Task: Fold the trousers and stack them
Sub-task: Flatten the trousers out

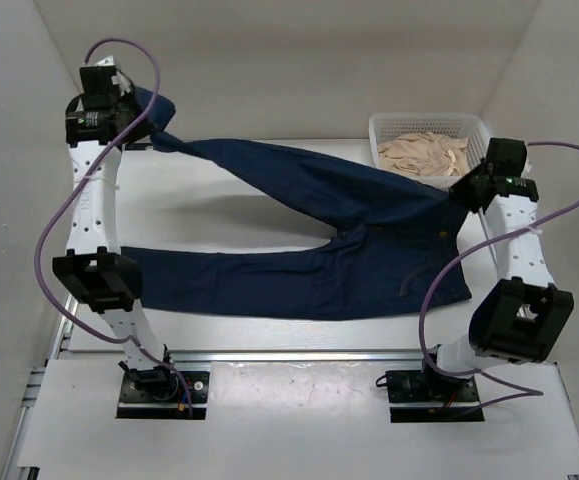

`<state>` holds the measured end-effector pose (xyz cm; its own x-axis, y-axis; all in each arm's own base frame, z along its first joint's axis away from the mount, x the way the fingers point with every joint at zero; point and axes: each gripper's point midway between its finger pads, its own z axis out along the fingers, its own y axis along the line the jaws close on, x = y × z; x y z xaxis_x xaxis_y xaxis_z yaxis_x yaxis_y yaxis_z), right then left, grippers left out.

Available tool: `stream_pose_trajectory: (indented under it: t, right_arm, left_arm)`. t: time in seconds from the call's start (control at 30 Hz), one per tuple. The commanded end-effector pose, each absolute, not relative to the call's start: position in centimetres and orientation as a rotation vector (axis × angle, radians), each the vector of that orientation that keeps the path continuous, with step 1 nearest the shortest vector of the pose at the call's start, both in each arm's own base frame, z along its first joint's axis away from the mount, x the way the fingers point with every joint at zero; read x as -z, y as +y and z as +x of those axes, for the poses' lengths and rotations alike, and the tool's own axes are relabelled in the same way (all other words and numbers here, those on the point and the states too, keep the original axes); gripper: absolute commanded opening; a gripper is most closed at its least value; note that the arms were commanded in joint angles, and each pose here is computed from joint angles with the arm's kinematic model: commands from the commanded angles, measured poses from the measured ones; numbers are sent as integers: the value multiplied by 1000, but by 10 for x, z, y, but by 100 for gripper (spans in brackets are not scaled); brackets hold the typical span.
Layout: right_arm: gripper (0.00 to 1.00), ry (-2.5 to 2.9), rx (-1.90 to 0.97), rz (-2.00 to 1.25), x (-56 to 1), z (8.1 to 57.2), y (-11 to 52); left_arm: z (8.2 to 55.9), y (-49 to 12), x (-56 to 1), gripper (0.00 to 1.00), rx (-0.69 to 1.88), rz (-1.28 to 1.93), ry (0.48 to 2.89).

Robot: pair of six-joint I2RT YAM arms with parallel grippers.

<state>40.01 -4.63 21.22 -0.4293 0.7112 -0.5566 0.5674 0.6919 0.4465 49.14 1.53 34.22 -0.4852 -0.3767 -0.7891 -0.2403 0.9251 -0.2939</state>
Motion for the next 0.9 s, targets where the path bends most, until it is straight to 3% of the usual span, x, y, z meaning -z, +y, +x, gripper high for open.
stream_pose_trajectory:
  t: [0.0,0.03,0.07,0.1,0.13,0.2,0.27,0.43,0.53,0.57,0.6,0.67,0.7,0.77,0.87]
  right_arm:
    - [1,2294,-153,1032,-147,387,-64]
    - [23,2329,-159,1020,-137,385,-61]
    - [40,2334,-153,1034,-133,385,-65]
    - [57,2347,-148,1027,-130,384,-65]
    - [82,2355,-146,1031,-126,382,-65]
    - [95,2338,-127,1031,-131,382,-67]
    - [100,2302,-104,1039,-141,380,-72]
    - [100,2201,-50,1054,-172,372,-81]
    - [91,2213,-43,1045,-174,363,-79]
    - [70,2229,-57,1045,-172,358,-75]
    - [48,2250,-103,1035,-170,354,-67]
    - [6,2326,-191,1033,-151,336,-49]
    - [1,2354,-239,1044,-142,328,-39]
    - [0,2446,-348,1042,-115,299,-14]
    - [12,2481,-393,1025,-96,286,-4]
  left_arm:
    - [495,55,-273,68,127,-624,2206]
    - [490,60,-238,90,170,-677,2293]
    - [485,60,-199,100,189,-741,2395]
    - [484,56,-185,100,214,-758,2431]
    - [480,54,-172,100,223,-767,2464]
    - [479,60,-177,100,182,-790,2441]
    - [482,59,-196,100,164,-768,2391]
    - [482,64,-225,100,139,-732,2328]
    - [473,53,-222,83,167,-689,2365]
    - [467,44,-207,74,214,-667,2416]
    - [460,34,-207,51,241,-646,2432]
    - [434,7,-175,38,274,-635,2544]
    - [429,-5,-181,36,301,-593,2521]
    - [401,-38,-150,35,340,-582,2610]
    - [381,-67,-134,40,387,-551,2644]
